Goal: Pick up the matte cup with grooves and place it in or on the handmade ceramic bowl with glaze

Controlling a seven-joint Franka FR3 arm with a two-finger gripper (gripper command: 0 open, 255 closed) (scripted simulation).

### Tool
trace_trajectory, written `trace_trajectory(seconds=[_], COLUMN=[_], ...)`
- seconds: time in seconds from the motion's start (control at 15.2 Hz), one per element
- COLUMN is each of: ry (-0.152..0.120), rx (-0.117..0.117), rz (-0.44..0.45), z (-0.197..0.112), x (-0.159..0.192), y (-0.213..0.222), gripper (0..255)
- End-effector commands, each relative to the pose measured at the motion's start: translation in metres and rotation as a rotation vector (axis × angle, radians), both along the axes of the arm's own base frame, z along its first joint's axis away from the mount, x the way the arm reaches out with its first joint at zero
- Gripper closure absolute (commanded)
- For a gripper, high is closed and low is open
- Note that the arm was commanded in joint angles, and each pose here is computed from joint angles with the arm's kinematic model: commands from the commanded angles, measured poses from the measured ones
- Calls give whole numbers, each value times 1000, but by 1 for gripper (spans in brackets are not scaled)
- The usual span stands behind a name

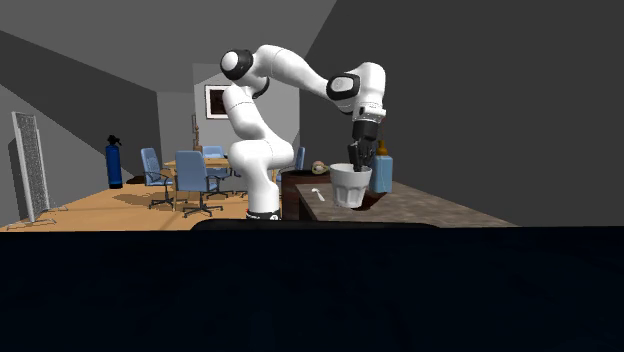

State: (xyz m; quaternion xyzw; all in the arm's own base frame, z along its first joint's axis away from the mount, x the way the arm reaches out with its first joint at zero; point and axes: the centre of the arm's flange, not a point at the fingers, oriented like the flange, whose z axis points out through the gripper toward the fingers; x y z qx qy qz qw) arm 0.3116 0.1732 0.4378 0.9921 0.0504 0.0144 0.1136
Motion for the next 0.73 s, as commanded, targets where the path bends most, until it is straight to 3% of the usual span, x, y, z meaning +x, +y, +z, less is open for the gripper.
trace_trajectory(seconds=[0.0,0.66], ry=[0,0], rx=[0,0], rz=[0,0], z=[11,64], x=[0,0], y=[0,0], gripper=[255,255])
